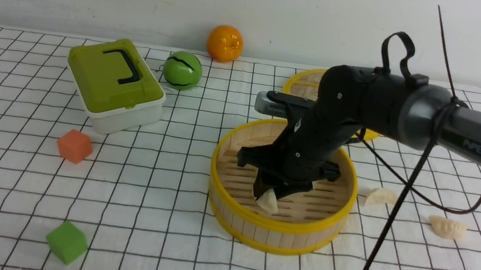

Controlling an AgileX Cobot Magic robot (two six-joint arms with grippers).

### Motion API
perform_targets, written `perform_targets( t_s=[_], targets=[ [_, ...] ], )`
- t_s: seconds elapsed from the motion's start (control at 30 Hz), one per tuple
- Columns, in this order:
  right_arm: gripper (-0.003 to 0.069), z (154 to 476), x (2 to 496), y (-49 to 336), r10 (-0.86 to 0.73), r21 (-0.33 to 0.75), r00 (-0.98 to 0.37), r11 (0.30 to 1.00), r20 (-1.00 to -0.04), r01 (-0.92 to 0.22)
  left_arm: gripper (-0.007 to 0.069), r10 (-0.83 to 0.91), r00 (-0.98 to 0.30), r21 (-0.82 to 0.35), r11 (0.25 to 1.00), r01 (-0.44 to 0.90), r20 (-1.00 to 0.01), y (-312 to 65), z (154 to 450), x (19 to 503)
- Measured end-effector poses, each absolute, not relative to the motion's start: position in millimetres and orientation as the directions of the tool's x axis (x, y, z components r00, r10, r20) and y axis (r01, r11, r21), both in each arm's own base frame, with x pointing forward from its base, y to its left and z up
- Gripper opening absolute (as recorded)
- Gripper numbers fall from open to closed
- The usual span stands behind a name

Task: Put the dumplings into the steamer on the table with the white tablecloth.
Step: 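Place the dumpling in the bamboo steamer basket with the right gripper, then reach for and grasp a dumpling lying on the table beside the steamer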

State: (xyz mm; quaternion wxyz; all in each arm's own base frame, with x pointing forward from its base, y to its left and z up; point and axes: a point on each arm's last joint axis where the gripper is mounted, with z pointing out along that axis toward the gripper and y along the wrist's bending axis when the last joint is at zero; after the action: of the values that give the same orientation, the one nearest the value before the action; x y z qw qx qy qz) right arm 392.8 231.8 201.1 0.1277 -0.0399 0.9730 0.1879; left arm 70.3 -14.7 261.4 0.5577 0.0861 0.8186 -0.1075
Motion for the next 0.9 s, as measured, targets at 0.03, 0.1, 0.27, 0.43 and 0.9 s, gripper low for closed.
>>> perform_targets(
  t_s=[0.03,0.1,0.27,0.43,0.9],
  targets=[
    [0.0274,201,393,232,-0.027,0.358,-0.965,0.926,-0.262,-0.123,-0.0013,0.021,-0.363,-0.080,0.962,0.261,-0.931,-15,261,70],
    [0.0358,202,393,234,0.001,0.382,-0.968,0.919,-0.250,-0.098,-0.0013,0.021,-0.363,-0.080,0.962,0.261,-0.931,-15,261,70],
    [0.0513,210,391,234,0.020,0.404,-0.967,0.911,-0.253,-0.087,-0.0013,0.021,-0.364,-0.080,0.962,0.260,-0.931,-15,261,70],
    [0.0580,266,383,212,-0.009,0.381,-0.928,0.910,-0.374,-0.162,-0.0013,0.022,-0.365,-0.079,0.963,0.259,-0.931,-14,261,70],
    [0.0530,268,400,40,-0.157,-0.002,-0.936,0.986,-0.316,-0.165,-0.0013,0.024,-0.372,-0.076,0.965,0.251,-0.928,-14,260,70]
  ],
)
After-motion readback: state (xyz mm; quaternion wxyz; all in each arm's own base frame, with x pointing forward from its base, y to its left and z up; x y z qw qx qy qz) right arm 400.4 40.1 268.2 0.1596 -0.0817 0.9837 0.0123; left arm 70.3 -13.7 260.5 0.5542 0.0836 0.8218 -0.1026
